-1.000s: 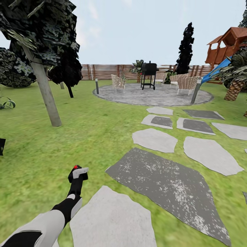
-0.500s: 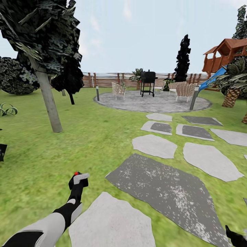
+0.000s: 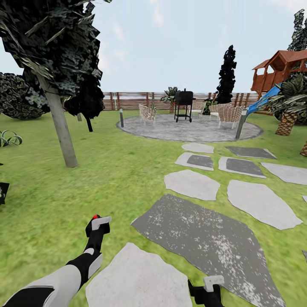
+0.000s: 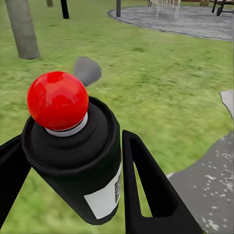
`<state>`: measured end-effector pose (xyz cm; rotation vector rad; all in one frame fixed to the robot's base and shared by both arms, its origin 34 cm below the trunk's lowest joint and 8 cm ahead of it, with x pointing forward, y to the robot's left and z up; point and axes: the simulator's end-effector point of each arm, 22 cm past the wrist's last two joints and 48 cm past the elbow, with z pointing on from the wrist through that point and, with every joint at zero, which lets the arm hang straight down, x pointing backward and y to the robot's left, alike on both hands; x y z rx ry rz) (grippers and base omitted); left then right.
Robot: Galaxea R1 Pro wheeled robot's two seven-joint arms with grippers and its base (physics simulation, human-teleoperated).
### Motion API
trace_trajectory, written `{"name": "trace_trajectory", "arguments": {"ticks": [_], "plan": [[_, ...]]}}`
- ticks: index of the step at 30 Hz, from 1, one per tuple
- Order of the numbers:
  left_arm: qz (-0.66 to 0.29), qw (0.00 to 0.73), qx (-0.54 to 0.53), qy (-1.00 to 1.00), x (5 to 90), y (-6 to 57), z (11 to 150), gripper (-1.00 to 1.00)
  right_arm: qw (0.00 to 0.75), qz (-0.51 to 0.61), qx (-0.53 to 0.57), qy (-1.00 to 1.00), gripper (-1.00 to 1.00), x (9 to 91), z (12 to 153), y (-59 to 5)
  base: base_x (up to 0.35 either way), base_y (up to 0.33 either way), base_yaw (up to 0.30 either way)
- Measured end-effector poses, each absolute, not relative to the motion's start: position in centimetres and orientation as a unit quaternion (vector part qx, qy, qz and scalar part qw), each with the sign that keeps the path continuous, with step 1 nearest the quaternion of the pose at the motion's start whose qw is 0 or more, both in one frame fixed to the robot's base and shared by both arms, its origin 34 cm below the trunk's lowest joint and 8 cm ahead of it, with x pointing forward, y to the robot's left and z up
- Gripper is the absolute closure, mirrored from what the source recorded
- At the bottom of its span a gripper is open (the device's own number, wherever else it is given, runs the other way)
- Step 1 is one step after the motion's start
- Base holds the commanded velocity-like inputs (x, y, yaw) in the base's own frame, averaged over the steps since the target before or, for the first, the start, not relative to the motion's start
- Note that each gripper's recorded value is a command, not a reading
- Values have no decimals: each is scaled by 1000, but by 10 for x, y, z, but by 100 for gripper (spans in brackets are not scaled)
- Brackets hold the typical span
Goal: In the garden, pick up the pesticide atomizer on the floor and spray pesticide onto both trees until each tree trunk is fully covered.
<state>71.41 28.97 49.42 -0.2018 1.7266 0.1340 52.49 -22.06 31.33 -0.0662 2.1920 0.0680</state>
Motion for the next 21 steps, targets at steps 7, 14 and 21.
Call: {"name": "trace_trajectory", "arguments": {"ticks": [7,14,21], "plan": [[55,626,-73,774,711,285,494,100,455,34,-32,889,-100,528,328,-211,0,0,0],[-5,589,10,808,711,285,488,100,455,33,-32,890,-100,531,343,-212,0,0,0],[-43,567,54,821,707,286,495,100,453,30,-31,891,-100,534,357,-217,0,0,0]]}}
